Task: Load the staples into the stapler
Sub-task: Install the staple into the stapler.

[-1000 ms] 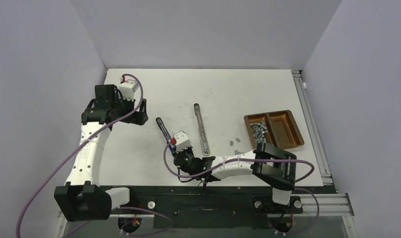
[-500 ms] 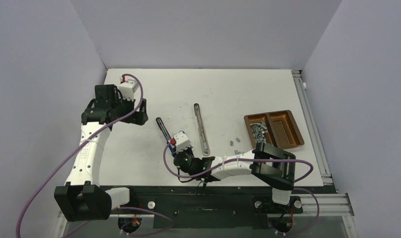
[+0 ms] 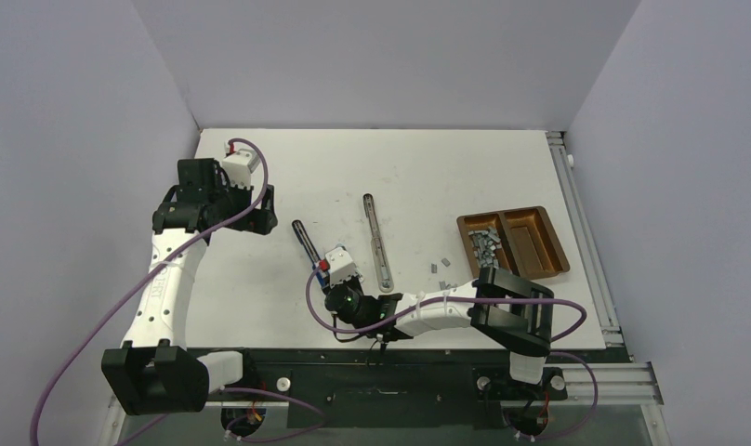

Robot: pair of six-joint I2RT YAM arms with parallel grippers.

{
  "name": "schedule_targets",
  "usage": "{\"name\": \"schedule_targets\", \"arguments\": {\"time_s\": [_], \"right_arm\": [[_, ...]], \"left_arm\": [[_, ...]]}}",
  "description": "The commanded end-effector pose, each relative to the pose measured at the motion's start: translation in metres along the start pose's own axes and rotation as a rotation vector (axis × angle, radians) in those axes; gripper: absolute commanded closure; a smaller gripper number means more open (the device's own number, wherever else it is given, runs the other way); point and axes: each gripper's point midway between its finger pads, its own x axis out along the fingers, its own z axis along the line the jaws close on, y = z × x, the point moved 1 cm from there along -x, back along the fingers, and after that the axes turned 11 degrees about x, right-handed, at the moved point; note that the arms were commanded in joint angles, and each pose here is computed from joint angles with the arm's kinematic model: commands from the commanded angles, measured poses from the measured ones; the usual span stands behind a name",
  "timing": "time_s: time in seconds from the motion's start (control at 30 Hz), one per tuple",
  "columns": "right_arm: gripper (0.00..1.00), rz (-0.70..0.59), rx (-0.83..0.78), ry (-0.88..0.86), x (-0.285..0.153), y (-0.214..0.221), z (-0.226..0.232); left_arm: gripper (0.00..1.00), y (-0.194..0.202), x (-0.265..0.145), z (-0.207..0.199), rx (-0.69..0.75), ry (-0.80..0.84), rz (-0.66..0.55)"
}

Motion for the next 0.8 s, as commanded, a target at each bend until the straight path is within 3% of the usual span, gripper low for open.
{"name": "schedule_targets", "arguments": {"time_s": [0.0, 0.77], "right_arm": [[0.91, -0.01, 0.021, -0.001, 0.0052, 0.0003, 0.0013], [0.91, 0.013, -0.015, -0.01, 0.0078, 0.0087, 0.0027]], "left_arm": [[0.04, -0.0211, -0.0138, 0.0005, 0.031, -0.016, -0.07], [0.04, -0.0253, -0.0151, -0.0011, 0.03, -0.012, -0.076]]}}
